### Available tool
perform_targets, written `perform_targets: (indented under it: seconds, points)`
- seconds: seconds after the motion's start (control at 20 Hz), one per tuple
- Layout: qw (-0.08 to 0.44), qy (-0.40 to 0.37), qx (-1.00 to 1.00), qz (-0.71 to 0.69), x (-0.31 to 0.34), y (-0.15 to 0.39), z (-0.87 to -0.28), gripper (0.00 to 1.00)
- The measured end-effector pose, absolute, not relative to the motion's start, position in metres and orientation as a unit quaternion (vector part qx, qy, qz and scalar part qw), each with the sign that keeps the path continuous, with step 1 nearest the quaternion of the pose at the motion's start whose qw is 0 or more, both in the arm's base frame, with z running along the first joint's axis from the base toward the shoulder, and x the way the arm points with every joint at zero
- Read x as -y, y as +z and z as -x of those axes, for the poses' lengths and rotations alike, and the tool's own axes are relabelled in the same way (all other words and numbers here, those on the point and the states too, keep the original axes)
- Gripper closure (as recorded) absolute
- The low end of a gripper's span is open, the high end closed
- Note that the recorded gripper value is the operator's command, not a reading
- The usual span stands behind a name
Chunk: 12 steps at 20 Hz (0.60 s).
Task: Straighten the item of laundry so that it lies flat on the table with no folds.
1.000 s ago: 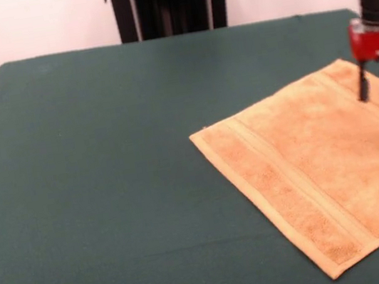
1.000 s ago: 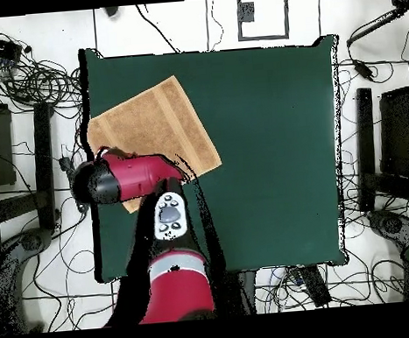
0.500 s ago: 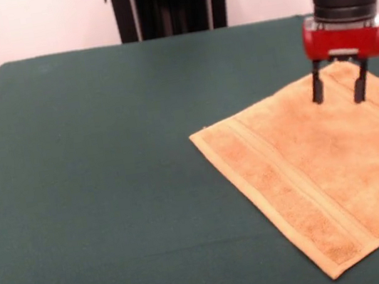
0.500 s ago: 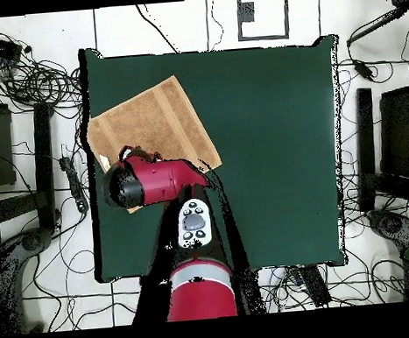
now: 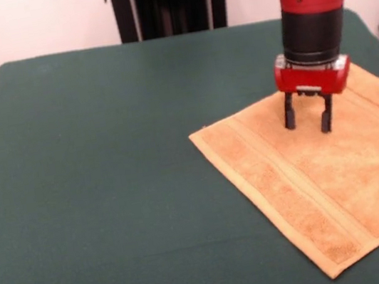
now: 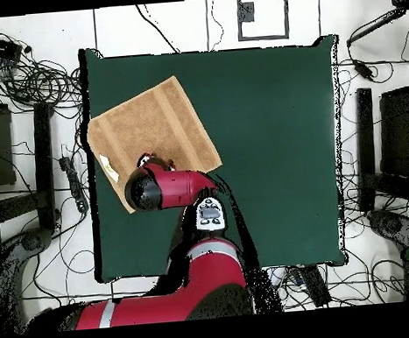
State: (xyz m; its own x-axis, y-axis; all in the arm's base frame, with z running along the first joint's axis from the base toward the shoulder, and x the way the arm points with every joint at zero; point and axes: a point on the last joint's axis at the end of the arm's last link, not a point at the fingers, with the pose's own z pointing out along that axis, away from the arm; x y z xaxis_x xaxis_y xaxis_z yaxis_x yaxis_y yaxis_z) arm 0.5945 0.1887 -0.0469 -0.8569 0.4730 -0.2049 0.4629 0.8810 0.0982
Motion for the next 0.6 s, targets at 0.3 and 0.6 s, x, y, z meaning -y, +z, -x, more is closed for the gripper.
perform_targets:
  seconds: [0.3, 0.6]
  points:
    - [0.118, 0.016, -0.963, -0.240, -0.188, -0.045, -0.593, 0.00]
    - [0.124, 0.009, -0.965, -0.233, -0.189, -0.042, -0.581, 0.00]
